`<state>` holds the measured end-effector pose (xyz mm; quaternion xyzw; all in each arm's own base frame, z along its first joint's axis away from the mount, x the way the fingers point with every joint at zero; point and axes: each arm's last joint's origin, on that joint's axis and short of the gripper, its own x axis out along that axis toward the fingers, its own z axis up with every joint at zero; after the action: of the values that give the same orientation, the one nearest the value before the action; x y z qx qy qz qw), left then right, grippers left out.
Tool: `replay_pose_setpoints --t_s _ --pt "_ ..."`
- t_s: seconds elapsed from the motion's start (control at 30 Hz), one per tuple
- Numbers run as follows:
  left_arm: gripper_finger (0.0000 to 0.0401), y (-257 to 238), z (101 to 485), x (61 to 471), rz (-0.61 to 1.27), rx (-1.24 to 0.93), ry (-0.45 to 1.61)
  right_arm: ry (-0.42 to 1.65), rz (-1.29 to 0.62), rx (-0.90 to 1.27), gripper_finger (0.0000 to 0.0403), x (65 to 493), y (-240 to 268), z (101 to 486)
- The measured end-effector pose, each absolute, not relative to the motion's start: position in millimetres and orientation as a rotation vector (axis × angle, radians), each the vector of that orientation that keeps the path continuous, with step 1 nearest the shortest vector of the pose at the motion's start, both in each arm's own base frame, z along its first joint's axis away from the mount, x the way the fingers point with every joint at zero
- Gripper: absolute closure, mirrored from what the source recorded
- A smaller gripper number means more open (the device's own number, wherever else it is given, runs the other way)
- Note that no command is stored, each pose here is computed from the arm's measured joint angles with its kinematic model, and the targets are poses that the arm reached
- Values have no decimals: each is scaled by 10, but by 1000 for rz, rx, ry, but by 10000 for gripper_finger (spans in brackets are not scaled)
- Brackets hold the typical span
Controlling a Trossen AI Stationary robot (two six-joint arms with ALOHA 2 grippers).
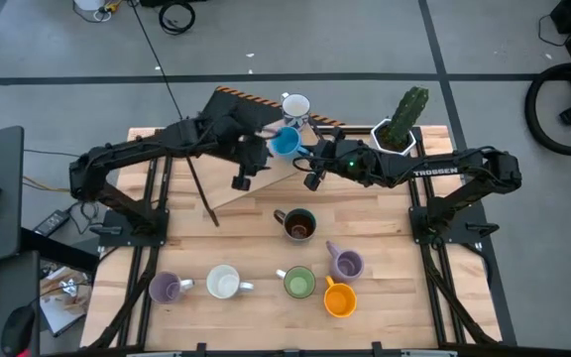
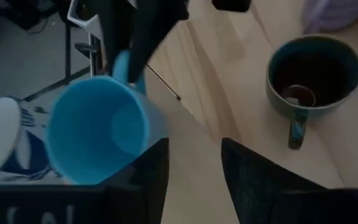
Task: Place coffee mugs
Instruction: Put the light blue mug on the shelf
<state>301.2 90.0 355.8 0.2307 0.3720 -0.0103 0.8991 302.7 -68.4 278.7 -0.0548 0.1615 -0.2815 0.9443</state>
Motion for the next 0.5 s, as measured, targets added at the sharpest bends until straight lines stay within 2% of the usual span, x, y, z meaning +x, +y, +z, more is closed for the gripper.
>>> replay_pose_setpoints --t_s 0.1,0.5 --pt "259 822 3424 2925 2 483 748 312 -593 -104 338 2994 -681 2738" --pt "269 649 3362 2504 129 325 480 207 -648 -22 337 2773 -636 2569"
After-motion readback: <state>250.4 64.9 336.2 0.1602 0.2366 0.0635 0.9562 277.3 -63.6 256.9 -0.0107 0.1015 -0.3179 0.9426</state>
